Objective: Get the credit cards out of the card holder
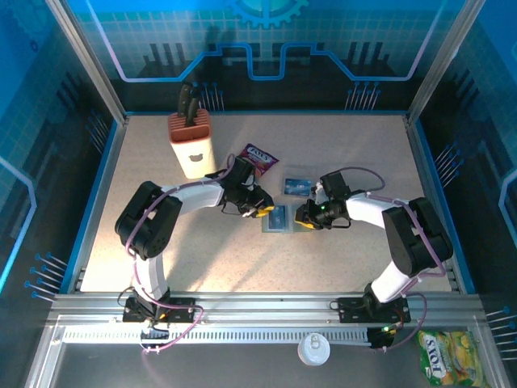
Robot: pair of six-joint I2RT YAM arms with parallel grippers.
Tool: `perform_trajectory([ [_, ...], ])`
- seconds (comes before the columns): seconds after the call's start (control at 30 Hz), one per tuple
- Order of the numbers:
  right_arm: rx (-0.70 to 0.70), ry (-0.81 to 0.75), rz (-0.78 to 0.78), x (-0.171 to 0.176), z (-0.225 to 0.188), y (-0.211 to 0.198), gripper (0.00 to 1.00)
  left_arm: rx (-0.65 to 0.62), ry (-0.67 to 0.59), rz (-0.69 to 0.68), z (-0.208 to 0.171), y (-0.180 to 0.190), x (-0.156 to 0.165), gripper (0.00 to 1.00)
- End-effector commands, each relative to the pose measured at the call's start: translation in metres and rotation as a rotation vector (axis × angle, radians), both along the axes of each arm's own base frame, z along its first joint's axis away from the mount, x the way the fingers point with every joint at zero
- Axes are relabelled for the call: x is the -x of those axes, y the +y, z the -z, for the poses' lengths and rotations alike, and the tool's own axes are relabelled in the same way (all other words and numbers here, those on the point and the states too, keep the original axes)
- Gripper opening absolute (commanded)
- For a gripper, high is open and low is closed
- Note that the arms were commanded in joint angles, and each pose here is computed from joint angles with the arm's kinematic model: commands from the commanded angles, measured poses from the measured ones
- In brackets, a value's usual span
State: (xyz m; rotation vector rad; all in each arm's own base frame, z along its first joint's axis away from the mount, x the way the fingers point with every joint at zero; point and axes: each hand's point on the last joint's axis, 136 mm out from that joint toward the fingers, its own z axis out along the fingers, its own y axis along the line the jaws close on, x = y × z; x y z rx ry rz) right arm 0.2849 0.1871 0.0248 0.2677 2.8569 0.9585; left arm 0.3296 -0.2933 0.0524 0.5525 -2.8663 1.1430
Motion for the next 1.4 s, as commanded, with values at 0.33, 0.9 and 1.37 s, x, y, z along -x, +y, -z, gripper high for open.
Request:
perform_trajectory([
  [0.33, -0.121, -0.039, -0.037, -0.013, -0.039, 0.029, 0.32, 0.001, -0.01, 0.039, 0.003, -0.01, 0.006, 0.17],
  [0.9, -0.208, 0.0, -0.062, -0.018, -0.032, 0.058, 0.32, -0.147, 0.046, 0.074, 0.03, 0.006, 0.02, 0.0],
  [1.37, -0.184, -0.003, -0.094, -0.024, -0.028, 0.063, 0.33, -0.164, 0.045, 0.077, 0.032, 0.008, 0.019, 0.0],
])
